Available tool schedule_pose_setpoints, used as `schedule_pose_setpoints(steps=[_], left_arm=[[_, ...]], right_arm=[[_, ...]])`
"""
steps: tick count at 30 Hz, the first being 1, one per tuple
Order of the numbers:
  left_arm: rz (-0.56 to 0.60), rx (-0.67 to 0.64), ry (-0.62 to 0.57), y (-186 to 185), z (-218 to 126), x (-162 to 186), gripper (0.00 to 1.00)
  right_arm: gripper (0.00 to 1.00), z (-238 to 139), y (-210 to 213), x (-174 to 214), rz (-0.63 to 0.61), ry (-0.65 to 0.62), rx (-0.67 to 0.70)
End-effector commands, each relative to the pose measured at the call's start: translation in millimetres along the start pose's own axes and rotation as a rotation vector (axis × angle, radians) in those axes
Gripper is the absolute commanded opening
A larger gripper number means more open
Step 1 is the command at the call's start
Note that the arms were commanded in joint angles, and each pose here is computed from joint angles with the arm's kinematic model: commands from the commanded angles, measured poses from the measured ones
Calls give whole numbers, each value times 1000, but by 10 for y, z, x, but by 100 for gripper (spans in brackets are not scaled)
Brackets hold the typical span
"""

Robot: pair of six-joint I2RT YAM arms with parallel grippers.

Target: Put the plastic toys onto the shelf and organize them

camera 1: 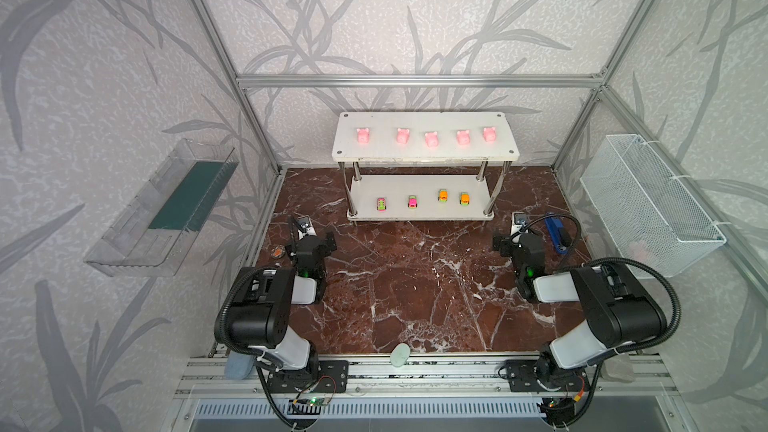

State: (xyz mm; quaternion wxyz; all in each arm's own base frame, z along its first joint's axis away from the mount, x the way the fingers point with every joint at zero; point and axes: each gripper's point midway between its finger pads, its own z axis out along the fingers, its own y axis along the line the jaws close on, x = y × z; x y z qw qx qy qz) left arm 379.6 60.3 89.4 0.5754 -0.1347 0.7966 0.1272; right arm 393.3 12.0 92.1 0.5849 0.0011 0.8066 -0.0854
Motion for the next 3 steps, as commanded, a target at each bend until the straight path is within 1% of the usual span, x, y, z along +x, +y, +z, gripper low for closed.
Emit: schedule_pose_setpoints(steps=[1,3], left_arm=[[-8,-6,-33,7,27,-117,100],[-9,-6,-34,6,24,-114,99]], right_arm=[[99,-1,-5,-42,3,-26,0],[99,-1,-7,-41,2,-26,1]])
